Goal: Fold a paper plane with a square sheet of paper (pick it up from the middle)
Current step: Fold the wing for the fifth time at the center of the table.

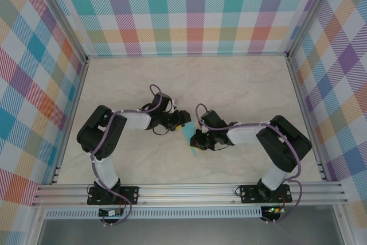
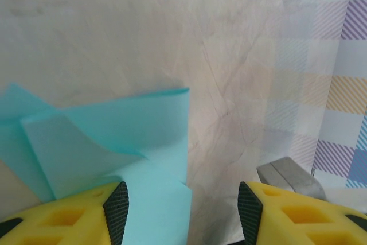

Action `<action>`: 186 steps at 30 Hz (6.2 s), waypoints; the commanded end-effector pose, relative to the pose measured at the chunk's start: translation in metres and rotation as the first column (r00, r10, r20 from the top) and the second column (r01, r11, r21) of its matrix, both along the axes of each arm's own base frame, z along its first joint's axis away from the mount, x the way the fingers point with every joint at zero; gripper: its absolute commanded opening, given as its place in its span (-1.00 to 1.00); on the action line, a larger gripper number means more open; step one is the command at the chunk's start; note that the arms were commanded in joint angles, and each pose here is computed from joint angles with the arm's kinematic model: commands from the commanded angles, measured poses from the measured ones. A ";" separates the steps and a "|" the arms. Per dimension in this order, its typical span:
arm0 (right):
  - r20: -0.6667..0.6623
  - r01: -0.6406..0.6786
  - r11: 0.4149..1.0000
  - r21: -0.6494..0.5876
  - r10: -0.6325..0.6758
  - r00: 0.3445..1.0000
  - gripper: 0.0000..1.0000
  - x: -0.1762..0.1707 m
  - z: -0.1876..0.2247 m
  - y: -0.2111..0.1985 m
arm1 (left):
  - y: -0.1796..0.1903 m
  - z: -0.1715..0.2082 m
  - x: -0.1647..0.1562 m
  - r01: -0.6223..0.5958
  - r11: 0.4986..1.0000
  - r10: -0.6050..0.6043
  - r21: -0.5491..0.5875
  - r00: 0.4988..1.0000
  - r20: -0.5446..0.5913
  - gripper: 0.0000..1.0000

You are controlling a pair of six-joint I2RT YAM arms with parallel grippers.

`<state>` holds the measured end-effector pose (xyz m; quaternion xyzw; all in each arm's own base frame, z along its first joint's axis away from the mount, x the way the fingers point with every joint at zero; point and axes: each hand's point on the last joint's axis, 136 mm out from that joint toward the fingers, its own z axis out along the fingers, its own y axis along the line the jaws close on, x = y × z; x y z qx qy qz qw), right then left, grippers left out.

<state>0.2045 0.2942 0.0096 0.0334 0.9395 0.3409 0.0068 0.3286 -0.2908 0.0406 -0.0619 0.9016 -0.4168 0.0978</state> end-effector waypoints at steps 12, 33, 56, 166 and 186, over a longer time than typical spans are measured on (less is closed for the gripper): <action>-0.205 -0.048 0.968 -0.244 -0.004 0.979 -0.79 -0.051 -0.052 -0.053 | 0.046 -0.020 0.046 -0.085 0.993 0.083 0.086 0.996 0.022 0.13; -0.176 -0.031 0.977 -0.210 -0.007 0.984 -0.77 -0.031 -0.043 -0.033 | 0.019 0.074 0.005 -0.048 0.999 0.049 -0.012 0.990 0.134 0.04; -0.118 -0.004 0.988 -0.156 -0.014 0.993 -0.75 -0.023 -0.029 -0.027 | -0.007 -0.027 -0.014 -0.044 0.992 0.047 0.119 0.999 -0.021 -0.05; -0.051 -0.064 0.997 0.031 0.065 0.997 -0.66 -0.013 0.005 0.015 | 0.065 0.077 0.016 -0.127 0.982 0.111 0.140 0.987 0.115 0.12; 0.196 0.243 0.969 -0.043 -0.230 0.953 0.04 0.002 0.053 -0.088 | 0.023 0.036 -0.051 -0.093 0.835 0.115 0.542 0.993 -0.006 0.40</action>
